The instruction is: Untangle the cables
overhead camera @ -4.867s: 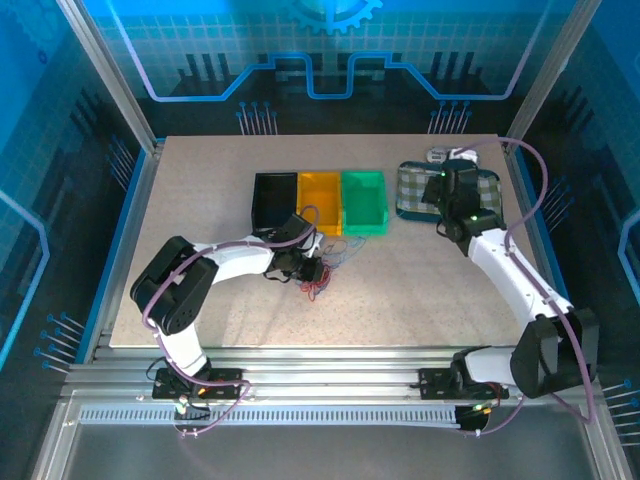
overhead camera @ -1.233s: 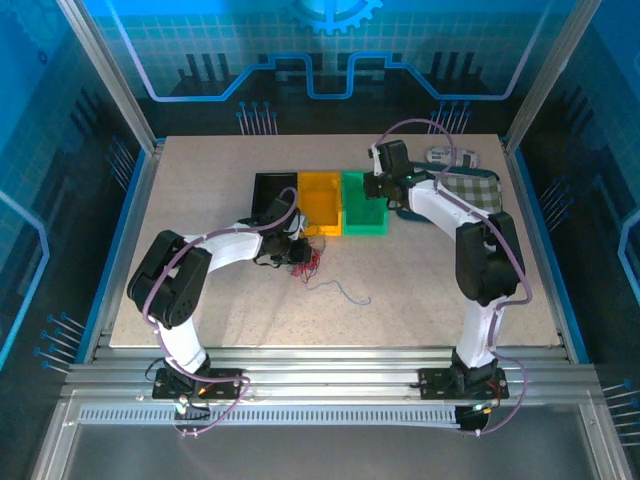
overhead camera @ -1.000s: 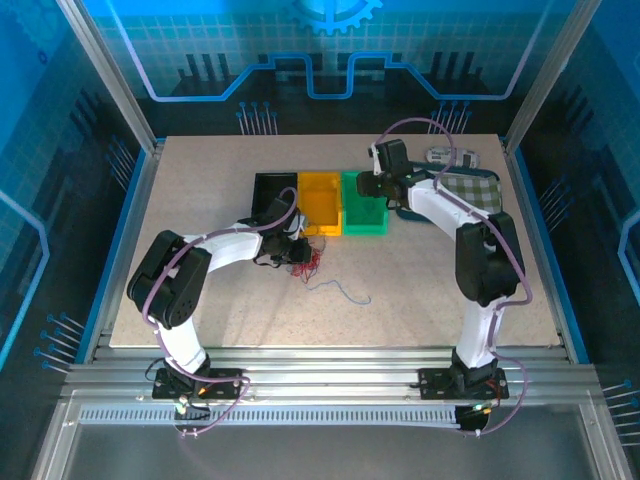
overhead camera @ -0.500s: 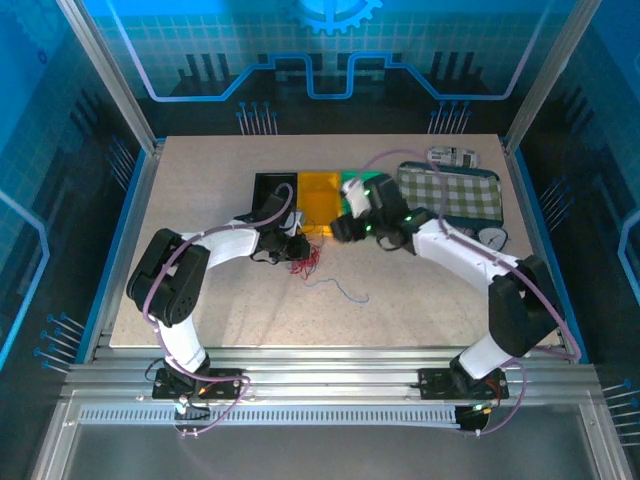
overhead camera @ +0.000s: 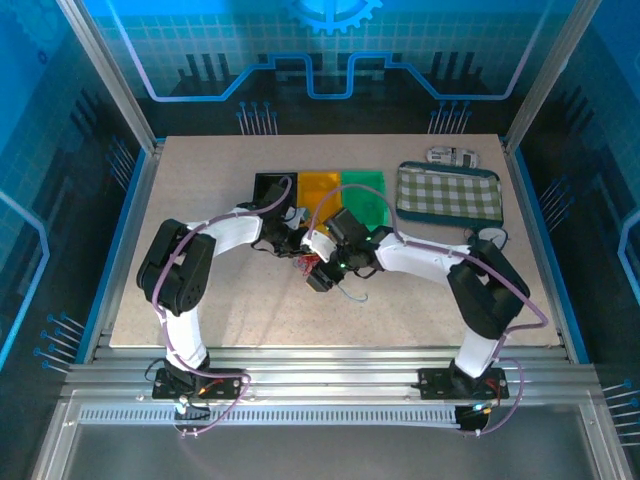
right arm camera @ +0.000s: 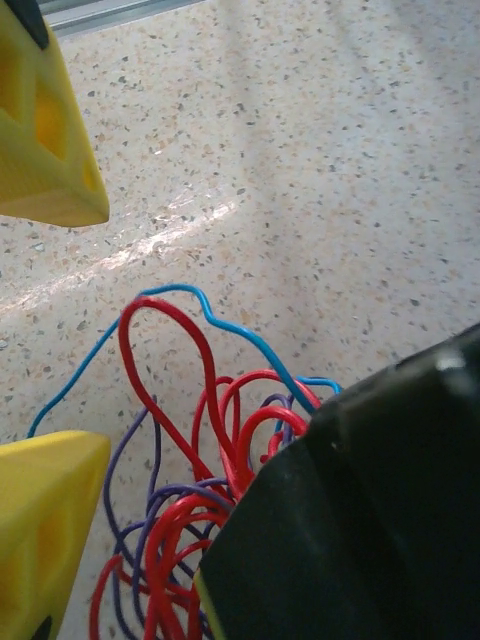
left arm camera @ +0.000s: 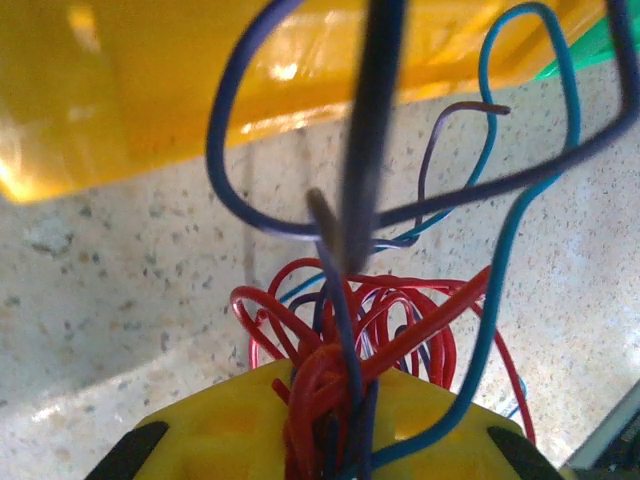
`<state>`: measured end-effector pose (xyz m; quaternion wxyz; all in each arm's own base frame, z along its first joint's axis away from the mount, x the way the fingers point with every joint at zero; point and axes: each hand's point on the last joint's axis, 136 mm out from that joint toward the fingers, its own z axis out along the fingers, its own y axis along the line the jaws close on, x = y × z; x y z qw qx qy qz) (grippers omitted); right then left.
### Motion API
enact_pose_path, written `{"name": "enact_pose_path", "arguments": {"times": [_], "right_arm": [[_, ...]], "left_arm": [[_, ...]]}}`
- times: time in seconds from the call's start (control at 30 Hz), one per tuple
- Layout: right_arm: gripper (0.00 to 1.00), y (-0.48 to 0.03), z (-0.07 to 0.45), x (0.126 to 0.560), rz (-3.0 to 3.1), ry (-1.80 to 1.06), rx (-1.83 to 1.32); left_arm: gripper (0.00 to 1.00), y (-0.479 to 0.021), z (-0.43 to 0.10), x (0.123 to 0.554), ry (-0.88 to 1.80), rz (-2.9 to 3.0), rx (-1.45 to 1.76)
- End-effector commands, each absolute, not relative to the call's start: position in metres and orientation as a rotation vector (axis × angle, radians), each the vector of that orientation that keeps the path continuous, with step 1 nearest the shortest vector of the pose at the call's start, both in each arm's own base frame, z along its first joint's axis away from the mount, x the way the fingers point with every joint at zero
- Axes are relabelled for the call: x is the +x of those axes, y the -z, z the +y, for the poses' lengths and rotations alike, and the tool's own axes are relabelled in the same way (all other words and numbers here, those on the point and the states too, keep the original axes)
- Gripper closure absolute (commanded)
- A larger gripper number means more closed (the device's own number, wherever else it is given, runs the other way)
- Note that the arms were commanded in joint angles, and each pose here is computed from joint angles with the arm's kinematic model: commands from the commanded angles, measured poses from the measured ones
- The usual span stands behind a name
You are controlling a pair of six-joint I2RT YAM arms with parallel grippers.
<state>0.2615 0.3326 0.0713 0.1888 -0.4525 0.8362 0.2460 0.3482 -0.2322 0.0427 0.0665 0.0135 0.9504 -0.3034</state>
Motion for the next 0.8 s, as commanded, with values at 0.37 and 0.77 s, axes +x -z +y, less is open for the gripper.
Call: {"name": "enact_pose_path", "arguments": {"times": [0.37, 0.77], "right_arm": [[0.43, -0.027, 0.339, 0.256, 2.422, -0.712, -1.39], [0.48, -0.008, 0.329, 0.25, 2.495, -0.606, -1.47]], "left_arm": [[1.0, -0.048, -0.223, 0.331, 0.961, 2.924, -0.117], [1.0, -0.046, -0.214, 0.343, 0.863, 2.915, -0.17]]}}
